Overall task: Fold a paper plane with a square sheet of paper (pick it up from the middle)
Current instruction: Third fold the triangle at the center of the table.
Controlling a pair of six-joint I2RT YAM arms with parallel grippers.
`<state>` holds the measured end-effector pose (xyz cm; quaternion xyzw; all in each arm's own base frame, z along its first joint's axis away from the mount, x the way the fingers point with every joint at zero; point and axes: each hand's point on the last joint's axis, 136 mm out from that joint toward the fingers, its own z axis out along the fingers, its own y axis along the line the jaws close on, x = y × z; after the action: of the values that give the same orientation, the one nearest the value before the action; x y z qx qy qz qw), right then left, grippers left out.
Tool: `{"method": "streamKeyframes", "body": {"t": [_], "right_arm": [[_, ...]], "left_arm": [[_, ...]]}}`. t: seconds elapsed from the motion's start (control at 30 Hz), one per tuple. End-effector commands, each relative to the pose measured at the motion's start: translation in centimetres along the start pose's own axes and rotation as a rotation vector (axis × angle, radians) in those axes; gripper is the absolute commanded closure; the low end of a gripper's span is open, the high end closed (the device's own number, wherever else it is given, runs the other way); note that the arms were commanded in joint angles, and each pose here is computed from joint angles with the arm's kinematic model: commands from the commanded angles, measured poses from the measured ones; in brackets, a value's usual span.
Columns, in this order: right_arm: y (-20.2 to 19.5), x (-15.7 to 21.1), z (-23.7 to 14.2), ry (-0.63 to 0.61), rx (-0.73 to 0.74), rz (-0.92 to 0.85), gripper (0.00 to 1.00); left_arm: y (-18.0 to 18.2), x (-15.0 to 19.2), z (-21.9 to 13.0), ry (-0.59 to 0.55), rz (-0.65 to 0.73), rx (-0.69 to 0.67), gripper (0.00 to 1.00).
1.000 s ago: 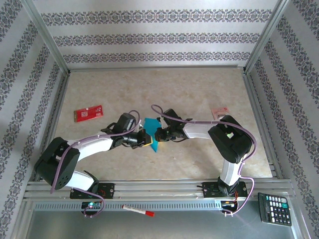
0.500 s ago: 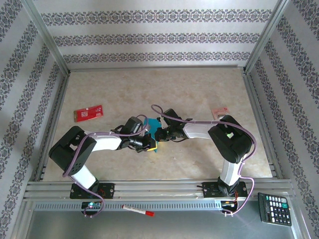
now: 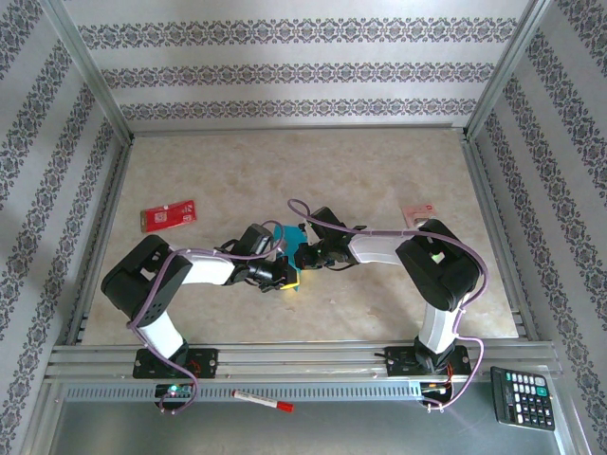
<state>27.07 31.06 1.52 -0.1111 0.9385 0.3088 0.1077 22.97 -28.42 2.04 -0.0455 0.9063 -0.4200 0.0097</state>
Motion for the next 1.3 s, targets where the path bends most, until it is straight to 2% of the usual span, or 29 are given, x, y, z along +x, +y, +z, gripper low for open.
{"method": "streamKeyframes", "body": {"t": [0.0,0.17,0.47,0.97,1.1,1.27], "right_arm": [[-3.0,2.5,0.9,0.077,0.082,0.038,1.00],[-3.1,2.7,0.9,0.080,0.084,0.037,1.00],[-3.1,2.8,0.7,0.079,0.085,0.036,1.00],[-3.3,2.9,0.5,0.077,0.093,0.036,1.00],[-3.3,3.0,0.5,0.077,0.094,0.038,1.00],[-3.3,3.0,0.5,0.078,0.092,0.037,1.00]], "left_arm": [[-0.2,0.5,0.8,0.027,0.014,0.014,0.96],[0.3,0.9,1.0,0.039,0.012,-0.013,0.96],[-2.8,0.6,-0.8,-0.003,0.061,0.041,0.92],[0.5,2.3,1.6,0.093,0.022,-0.054,0.93],[-0.7,2.0,0.9,0.075,0.046,-0.023,0.93],[-2.7,0.4,-1.1,-0.009,0.082,0.019,0.93]]}}
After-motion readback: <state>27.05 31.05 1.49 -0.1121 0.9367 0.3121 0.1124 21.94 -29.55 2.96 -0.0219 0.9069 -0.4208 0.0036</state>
